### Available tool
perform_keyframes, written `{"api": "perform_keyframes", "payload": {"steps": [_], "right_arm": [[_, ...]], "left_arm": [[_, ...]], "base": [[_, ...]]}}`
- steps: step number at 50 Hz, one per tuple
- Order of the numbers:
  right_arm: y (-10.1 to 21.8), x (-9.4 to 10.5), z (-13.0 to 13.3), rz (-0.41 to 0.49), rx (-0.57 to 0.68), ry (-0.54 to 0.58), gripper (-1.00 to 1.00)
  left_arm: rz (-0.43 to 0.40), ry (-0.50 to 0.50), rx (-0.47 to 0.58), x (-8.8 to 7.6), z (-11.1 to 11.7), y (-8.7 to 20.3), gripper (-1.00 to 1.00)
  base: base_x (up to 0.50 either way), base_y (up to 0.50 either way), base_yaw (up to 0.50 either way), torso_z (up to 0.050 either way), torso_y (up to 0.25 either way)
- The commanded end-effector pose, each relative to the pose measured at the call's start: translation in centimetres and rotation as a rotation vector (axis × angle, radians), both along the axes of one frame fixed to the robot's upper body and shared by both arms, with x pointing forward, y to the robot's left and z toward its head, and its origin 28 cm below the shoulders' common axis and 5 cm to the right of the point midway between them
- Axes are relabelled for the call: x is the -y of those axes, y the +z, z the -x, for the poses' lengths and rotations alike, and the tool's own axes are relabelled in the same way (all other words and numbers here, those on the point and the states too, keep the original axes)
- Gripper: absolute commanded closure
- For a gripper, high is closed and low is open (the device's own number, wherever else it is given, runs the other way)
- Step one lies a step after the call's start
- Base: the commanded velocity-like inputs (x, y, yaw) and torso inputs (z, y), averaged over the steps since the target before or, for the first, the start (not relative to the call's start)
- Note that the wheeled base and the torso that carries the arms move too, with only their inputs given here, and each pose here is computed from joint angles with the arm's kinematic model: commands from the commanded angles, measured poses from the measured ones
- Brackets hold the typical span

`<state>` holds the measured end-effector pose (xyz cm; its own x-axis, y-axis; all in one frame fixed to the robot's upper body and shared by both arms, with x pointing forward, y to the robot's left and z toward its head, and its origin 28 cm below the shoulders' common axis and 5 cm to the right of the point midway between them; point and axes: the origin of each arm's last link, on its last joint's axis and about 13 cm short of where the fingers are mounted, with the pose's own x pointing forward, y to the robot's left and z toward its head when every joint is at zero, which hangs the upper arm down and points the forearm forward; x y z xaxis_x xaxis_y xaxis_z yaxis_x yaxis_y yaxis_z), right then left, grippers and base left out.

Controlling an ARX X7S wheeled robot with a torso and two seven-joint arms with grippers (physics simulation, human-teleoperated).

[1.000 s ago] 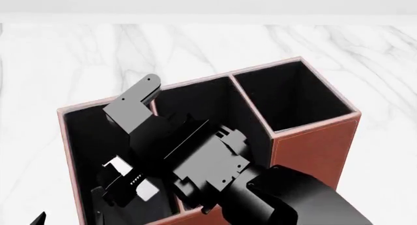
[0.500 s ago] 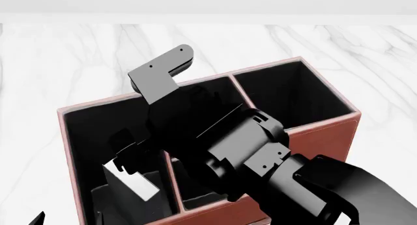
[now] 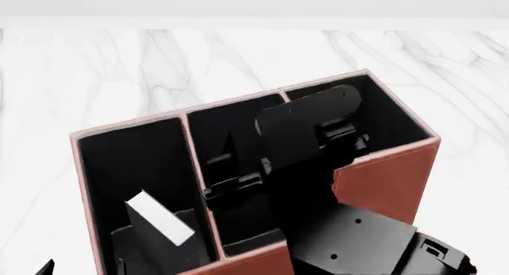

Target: Pick up the book and place it in the left compartment of the caddy.

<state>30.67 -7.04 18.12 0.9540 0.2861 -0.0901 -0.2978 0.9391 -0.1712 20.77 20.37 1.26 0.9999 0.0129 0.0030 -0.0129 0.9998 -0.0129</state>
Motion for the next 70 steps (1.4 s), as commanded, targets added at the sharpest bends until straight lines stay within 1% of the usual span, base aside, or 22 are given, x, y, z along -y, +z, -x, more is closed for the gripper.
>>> {"api": "perform_keyframes", "payload": {"steps": [1,5,7,12,18,27,32,34,40,41,42,45,47,49,50,51,52,54,56,62,64,70], "right_arm": [[-3.6,1.7,5.5,-0.054,0.088,-0.07,-1.0],[-4.8,2.1,6.5,-0.061,0.133,-0.124,-1.0],[-5.6,2.4,7.3,-0.058,0.162,-0.17,-1.0],[-6.6,2.8,8.2,-0.067,0.147,-0.18,-1.0],[-7.8,2.8,9.4,-0.055,0.184,-0.219,-1.0],[-9.0,2.9,10.0,-0.074,0.191,-0.238,-1.0],[-9.1,2.8,10.2,-0.079,0.201,-0.23,-1.0],[-9.0,2.8,10.3,-0.085,0.232,-0.232,-1.0],[-9.1,2.9,10.4,-0.078,0.215,-0.226,-1.0],[-8.8,2.9,10.5,-0.093,0.233,-0.233,-1.0],[-8.6,3.0,10.5,-0.094,0.228,-0.23,-1.0],[-7.8,3.0,10.7,-0.096,0.231,-0.232,-1.0],[-7.5,3.1,10.7,-0.103,0.224,-0.231,-1.0],[-7.0,3.1,10.7,-0.098,0.221,-0.225,-1.0],[-6.7,3.0,10.8,-0.085,0.213,-0.217,-1.0],[-6.5,3.0,10.8,-0.087,0.213,-0.217,-1.0],[-6.3,3.0,10.7,-0.088,0.214,-0.213,-1.0],[-5.8,2.9,10.7,-0.087,0.21,-0.211,-1.0],[-4.8,3.0,10.5,-0.081,0.213,-0.204,-1.0],[-2.7,3.0,10.0,-0.066,0.259,-0.202,-1.0],[-1.8,3.1,9.7,-0.063,0.281,-0.201,-1.0],[0.3,3.2,9.2,-0.086,0.312,-0.198,-1.0]], "left_arm": [[-0.005,0.001,0.004,0.0,0.1,0.0,-1.0],[-0.007,0.004,0.005,0.0,0.0,0.0,-1.0],[-0.007,0.006,0.006,0.0,0.0,0.0,-1.0],[-0.009,0.007,0.006,0.0,0.0,-0.1,-1.0],[-0.009,0.01,0.009,0.0,0.0,0.0,-1.0],[-0.014,0.012,0.02,-0.1,0.0,0.1,-1.0],[-0.02,0.027,0.031,-0.2,-0.1,0.2,-1.0],[-0.018,0.03,0.033,-0.2,-0.1,0.4,-1.0],[-0.011,0.035,0.022,-0.1,0.1,1.0,-1.0],[-0.005,0.048,0.014,-0.1,0.1,1.5,-1.0],[0.014,0.043,-0.019,-0.1,0.2,2.0,-1.0],[0.006,0.081,-0.022,-0.2,0.0,3.5,-1.0],[0.01,0.084,-0.03,-0.3,0.1,4.0,-1.0],[-0.001,0.091,-0.018,-0.3,0.2,4.8,-1.0],[-0.025,0.08,0.003,-0.3,0.0,5.6,-1.0],[-0.041,0.096,0.037,-0.4,-0.2,6.1,-1.0],[-0.032,0.088,0.015,-0.4,-0.6,6.7,-1.0],[-0.065,0.081,0.051,-0.3,-0.9,7.7,-1.0],[-0.079,0.07,0.07,-0.1,-1.3,8.5,-1.0],[-0.077,0.073,0.095,0.1,-1.8,10.0,-1.0],[-0.078,0.076,0.124,0.1,-1.9,11.4,-1.0],[-0.074,0.089,0.161,0.0,-2.7,13.3,-1.0]], "base": [[0.0,0.0,0.0,0.0,0.0],[0.0,0.0,0.0,0.0,0.0],[0.0,0.0,0.0,0.0,0.0],[0.0,0.0,0.0,0.0,0.0],[0.0,0.0,0.0,0.0,0.0],[0.0,0.0,0.0,0.0,0.0],[0.0,0.0,0.0,0.0,0.0],[0.0,0.0,0.0,0.0,0.0],[0.0,0.0,0.0,0.0,0.0],[0.0,0.0,0.0,0.0,0.0],[0.0,0.0,0.0,0.0,0.0],[0.0,0.0,0.0,0.0,0.0],[0.0,0.0,0.0,0.0,0.0],[0.0,0.0,0.0,0.0,0.0],[0.0,0.0,0.0,0.0,0.0],[0.0,0.0,0.0,0.0,0.0],[0.0,0.0,0.0,0.0,0.0],[0.0,0.0,0.0,0.0,0.0],[0.0,0.0,0.0,0.0,0.0],[0.0,0.0,0.0,0.0,0.0],[0.0,0.0,0.0,0.0,0.0],[0.0,0.0,0.0,0.0,0.0]]}}
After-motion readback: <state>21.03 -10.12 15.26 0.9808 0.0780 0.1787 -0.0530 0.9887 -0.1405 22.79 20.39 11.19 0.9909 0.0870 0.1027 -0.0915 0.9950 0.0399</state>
